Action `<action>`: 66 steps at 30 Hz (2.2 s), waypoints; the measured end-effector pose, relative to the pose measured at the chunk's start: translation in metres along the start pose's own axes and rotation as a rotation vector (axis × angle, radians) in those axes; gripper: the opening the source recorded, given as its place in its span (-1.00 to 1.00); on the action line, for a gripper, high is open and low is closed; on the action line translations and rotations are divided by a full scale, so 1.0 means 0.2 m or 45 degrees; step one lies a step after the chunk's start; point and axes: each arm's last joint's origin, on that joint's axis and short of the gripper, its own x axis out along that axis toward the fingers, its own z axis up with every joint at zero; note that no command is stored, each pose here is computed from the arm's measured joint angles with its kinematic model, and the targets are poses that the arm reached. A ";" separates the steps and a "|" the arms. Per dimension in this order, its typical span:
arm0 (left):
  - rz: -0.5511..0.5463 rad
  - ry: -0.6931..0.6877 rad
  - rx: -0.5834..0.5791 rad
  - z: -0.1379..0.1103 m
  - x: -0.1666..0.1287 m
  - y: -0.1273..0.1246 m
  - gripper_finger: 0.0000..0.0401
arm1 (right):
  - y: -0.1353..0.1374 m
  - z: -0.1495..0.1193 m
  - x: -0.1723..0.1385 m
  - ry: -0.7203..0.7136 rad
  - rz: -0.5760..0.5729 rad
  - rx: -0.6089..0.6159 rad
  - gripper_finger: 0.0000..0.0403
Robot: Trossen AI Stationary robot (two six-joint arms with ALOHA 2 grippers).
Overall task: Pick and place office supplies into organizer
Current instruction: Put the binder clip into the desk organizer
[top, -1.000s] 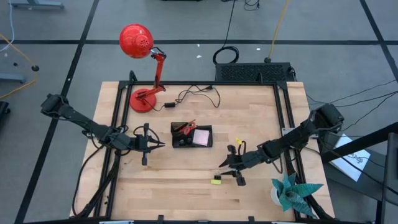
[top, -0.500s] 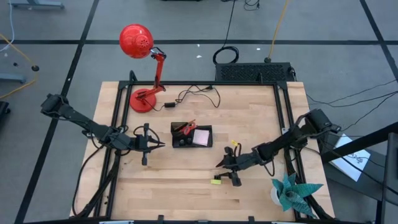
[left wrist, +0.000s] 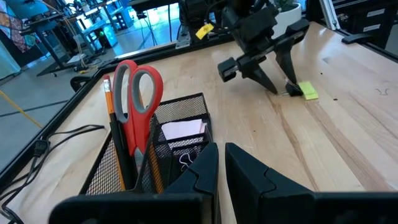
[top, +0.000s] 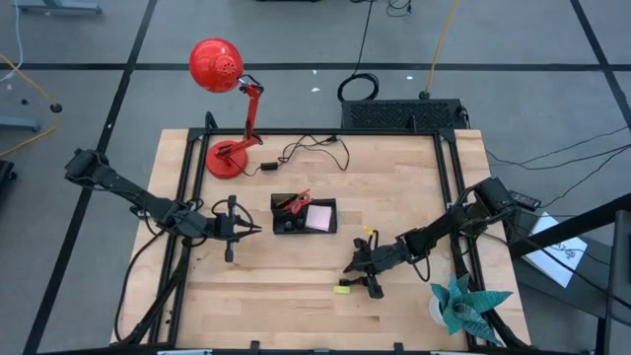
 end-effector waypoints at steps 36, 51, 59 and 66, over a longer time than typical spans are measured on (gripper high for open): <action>-0.001 0.005 0.000 0.00 0.00 0.00 -0.81 | -0.01 0.03 0.00 -0.028 0.115 -0.009 -0.51; 0.000 0.006 0.002 0.00 0.00 0.00 -0.81 | -0.03 0.06 0.00 -0.072 0.101 0.044 -0.22; -0.001 0.005 0.002 0.00 0.00 0.00 -0.81 | -0.02 0.09 0.02 -0.071 0.102 0.034 -0.26; -0.001 0.008 0.002 0.00 0.00 0.00 -0.81 | -0.03 0.08 0.02 -0.042 0.087 0.045 -0.28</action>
